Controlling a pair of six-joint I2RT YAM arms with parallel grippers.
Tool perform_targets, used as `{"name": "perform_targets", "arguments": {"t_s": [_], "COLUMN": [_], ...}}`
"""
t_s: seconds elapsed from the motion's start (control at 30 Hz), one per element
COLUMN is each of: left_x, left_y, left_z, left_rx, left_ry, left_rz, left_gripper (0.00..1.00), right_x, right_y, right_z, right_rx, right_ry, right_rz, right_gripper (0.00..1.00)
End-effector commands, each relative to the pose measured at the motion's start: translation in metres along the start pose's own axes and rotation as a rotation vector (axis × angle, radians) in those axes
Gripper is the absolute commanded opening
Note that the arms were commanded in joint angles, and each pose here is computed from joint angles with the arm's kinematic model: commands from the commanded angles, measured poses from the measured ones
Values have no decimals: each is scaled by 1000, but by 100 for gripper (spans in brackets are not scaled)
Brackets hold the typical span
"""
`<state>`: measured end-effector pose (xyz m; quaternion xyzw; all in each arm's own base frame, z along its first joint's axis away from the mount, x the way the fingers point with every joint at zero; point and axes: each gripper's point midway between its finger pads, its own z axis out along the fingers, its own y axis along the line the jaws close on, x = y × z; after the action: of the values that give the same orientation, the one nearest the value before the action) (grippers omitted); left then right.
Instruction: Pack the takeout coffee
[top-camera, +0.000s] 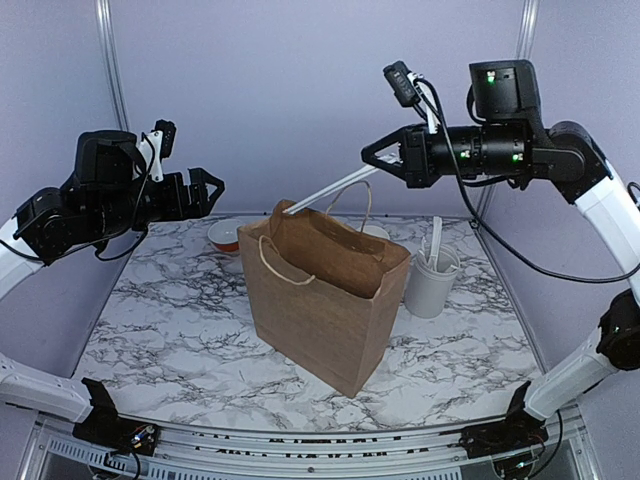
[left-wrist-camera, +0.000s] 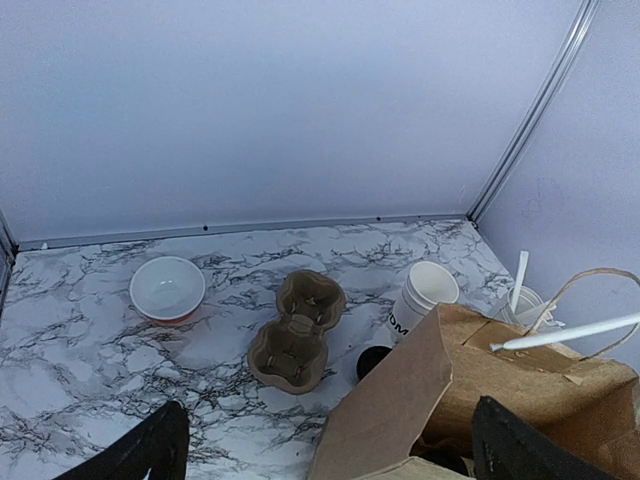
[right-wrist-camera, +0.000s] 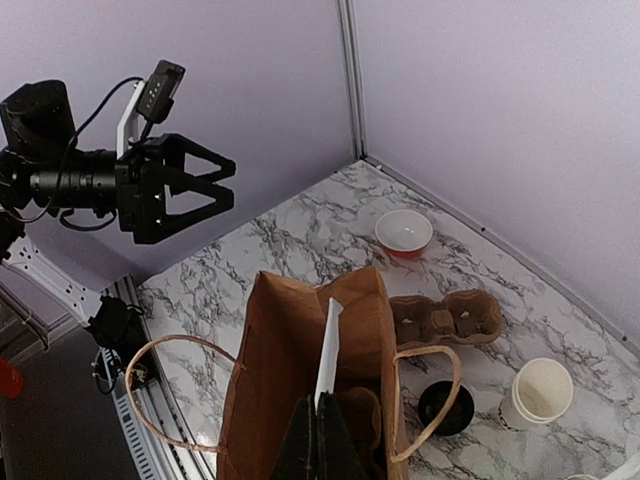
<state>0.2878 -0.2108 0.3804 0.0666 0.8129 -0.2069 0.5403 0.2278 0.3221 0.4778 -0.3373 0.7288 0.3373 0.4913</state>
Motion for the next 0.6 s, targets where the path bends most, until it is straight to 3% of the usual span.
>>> {"name": "perform_targets", "arguments": {"t_s": [0.0, 0.3, 0.43, 0.57], "left_x": [-6, -4, -3, -3], "left_y": [1, 1, 1, 1], "left_z": [-3, 0, 0, 0], "left_rx": [3, 1, 2, 2], "left_ry": [-28, -19, -18, -18], "left_rz": [-3, -5, -3, -4], "left_gripper": [99, 99, 99, 99], "right_x": [20, 50, 52, 51], "right_y": [7, 9, 9, 8], "right_z": [8, 31, 34, 34], "right_rx": [51, 81, 79, 86], "right_ry": [97, 214, 217, 211], "right_rz": [-66, -107, -106, -104], "right_gripper": [0, 0, 6, 19]}}
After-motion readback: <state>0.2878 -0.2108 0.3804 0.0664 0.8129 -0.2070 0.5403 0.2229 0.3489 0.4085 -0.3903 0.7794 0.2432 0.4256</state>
